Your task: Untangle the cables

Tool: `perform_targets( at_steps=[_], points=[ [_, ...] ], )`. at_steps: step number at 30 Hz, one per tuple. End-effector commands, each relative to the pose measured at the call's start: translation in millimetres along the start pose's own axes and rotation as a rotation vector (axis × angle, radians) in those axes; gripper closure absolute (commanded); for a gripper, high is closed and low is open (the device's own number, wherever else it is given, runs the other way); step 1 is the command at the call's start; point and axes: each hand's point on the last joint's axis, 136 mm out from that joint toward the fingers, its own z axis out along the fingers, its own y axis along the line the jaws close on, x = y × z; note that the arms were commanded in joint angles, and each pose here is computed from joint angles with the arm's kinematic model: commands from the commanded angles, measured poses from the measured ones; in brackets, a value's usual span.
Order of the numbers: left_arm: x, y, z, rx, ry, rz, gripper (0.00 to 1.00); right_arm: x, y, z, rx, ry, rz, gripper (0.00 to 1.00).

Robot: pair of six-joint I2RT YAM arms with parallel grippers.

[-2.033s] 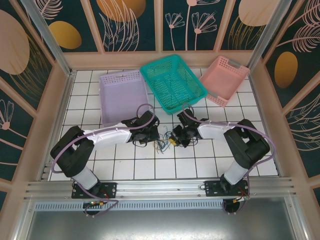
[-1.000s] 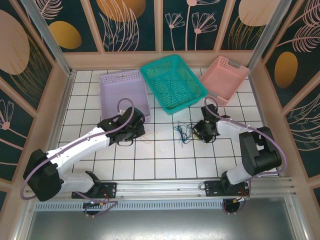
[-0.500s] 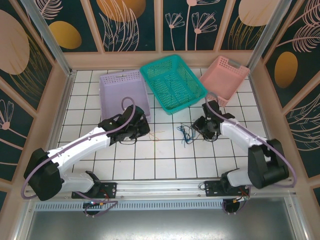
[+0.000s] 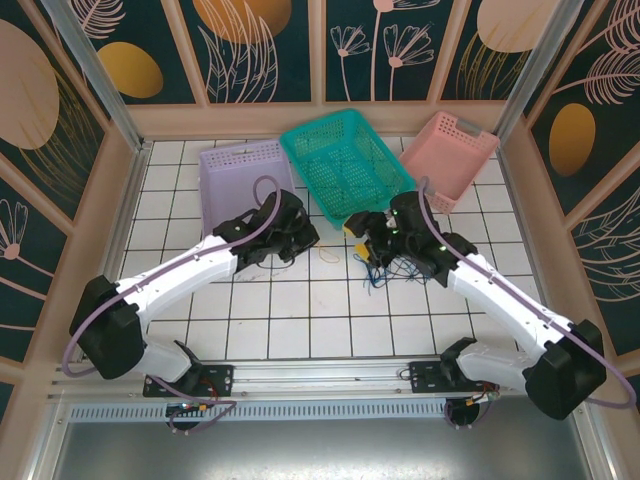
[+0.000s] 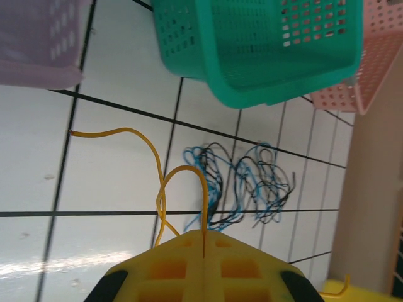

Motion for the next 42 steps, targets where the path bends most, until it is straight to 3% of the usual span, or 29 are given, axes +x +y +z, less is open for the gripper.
perform_targets(
  at_steps=[1,10,13,14,17,20,22,28,37,42],
  points=[
    [0,-22,3,0.068,0.034,-0.068,1.00,0,14,10,-0.060,0.010,0.121,0.39],
    [1,-35,3,0.112,0.053,-0.079,1.00,-10,6,27,-0.002,-0.038,0.150,0.74],
    [2,-37,2,0.120,0.059,-0.078,1.00,-15,7,29,-0.012,-0.060,0.157,0.98],
    [2,-37,2,0.121,0.060,-0.079,1.00,-17,8,28,-0.014,-0.066,0.158,1.00],
    [-1,-36,-4,0.112,0.040,-0.089,0.96,-17,14,23,-0.019,-0.076,0.142,1.00],
    [-11,-37,-17,0.115,0.001,-0.118,0.50,-15,17,18,-0.022,-0.071,0.133,1.00],
    [-21,-35,-27,0.113,-0.033,-0.154,0.35,-14,17,14,-0.025,-0.068,0.134,1.00],
    [-39,-23,-40,0.130,-0.071,-0.277,0.31,-16,23,9,-0.045,-0.076,0.134,1.00],
    [-35,-18,-12,0.146,-0.008,-0.339,0.32,-12,38,4,-0.086,-0.048,0.126,1.00],
    [-41,-8,1,0.123,-0.027,-0.361,0.37,-8,46,-1,-0.112,-0.034,0.124,1.00]
  ],
)
